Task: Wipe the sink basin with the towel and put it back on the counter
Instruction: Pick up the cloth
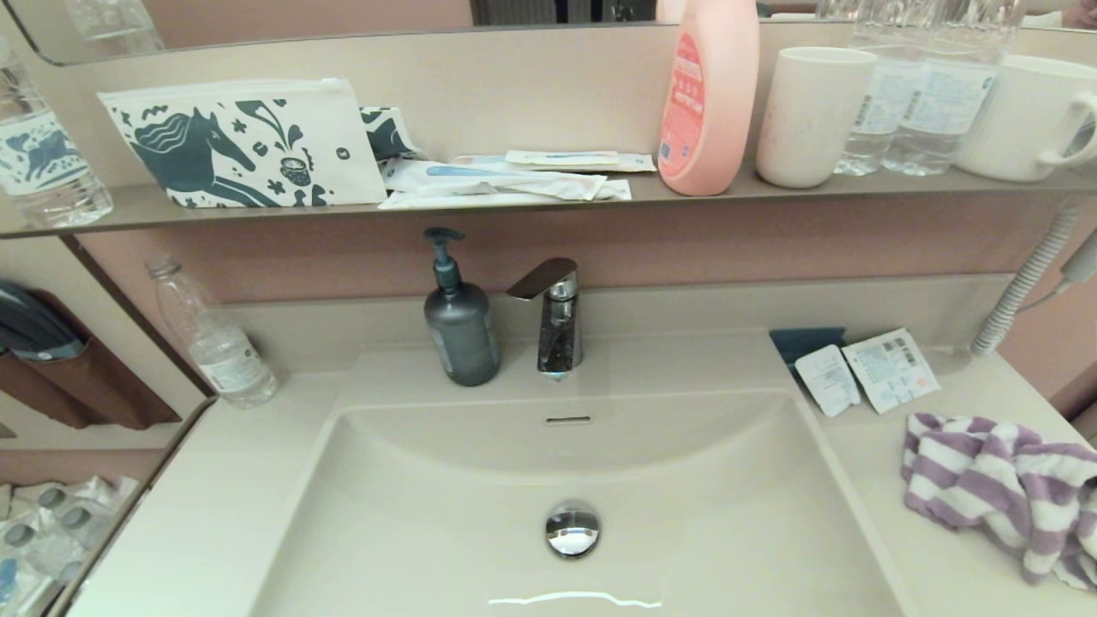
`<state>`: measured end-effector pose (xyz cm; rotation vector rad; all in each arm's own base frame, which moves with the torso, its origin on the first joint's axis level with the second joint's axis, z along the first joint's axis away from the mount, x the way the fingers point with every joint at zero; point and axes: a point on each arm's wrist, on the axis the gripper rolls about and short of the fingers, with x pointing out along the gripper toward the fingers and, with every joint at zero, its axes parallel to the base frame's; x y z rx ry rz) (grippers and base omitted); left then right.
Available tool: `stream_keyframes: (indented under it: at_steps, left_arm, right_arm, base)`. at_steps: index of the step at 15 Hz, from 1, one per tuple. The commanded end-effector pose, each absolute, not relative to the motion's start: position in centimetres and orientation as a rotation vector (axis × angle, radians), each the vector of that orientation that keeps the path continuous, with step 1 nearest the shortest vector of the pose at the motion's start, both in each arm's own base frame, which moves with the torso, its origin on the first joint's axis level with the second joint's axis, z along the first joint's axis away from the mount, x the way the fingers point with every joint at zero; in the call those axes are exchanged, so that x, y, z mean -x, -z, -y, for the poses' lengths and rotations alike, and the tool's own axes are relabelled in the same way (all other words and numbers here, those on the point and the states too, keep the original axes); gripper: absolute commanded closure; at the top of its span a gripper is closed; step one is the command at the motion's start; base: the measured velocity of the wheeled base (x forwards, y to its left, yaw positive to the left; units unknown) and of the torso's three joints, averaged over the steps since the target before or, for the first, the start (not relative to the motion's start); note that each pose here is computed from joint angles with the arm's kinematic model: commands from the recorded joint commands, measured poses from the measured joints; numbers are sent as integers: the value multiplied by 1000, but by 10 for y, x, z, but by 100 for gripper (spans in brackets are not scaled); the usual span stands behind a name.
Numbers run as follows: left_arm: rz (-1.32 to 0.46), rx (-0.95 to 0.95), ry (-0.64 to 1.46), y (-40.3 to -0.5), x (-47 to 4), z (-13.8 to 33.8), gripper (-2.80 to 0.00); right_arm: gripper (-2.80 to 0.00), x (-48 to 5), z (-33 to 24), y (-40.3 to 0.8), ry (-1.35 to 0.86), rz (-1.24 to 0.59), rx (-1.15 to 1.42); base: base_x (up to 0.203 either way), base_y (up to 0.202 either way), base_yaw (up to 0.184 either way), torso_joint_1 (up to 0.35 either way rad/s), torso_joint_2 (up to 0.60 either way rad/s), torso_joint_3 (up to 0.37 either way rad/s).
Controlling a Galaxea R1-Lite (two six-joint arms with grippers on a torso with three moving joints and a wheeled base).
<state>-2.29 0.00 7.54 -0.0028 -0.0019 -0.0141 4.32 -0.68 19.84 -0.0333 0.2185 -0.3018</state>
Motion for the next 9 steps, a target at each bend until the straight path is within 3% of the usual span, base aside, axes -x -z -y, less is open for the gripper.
stream_keyframes:
  at_steps: [1, 2, 3, 9]
  left_arm:
    - [0, 3, 14, -75, 23, 0, 0]
    - [0, 3, 14, -75, 23, 0, 0]
    - [0, 3, 14, -75, 23, 0, 0]
    - [0, 3, 14, -75, 23, 0, 0]
  right_arm:
    - [0, -89, 8, -191, 339, -414, 69]
    - [0, -102, 9, -188, 359, -453, 85]
    - [-280, -115, 13, -184, 385, -498, 115]
    - [-280, -145, 29, -171, 369, -739, 260]
  base:
    - [0, 0, 0, 0, 0, 0]
    - [0, 0, 0, 0, 0, 0]
    - [0, 0, 0, 0, 0, 0]
    - [0, 0, 0, 0, 0, 0]
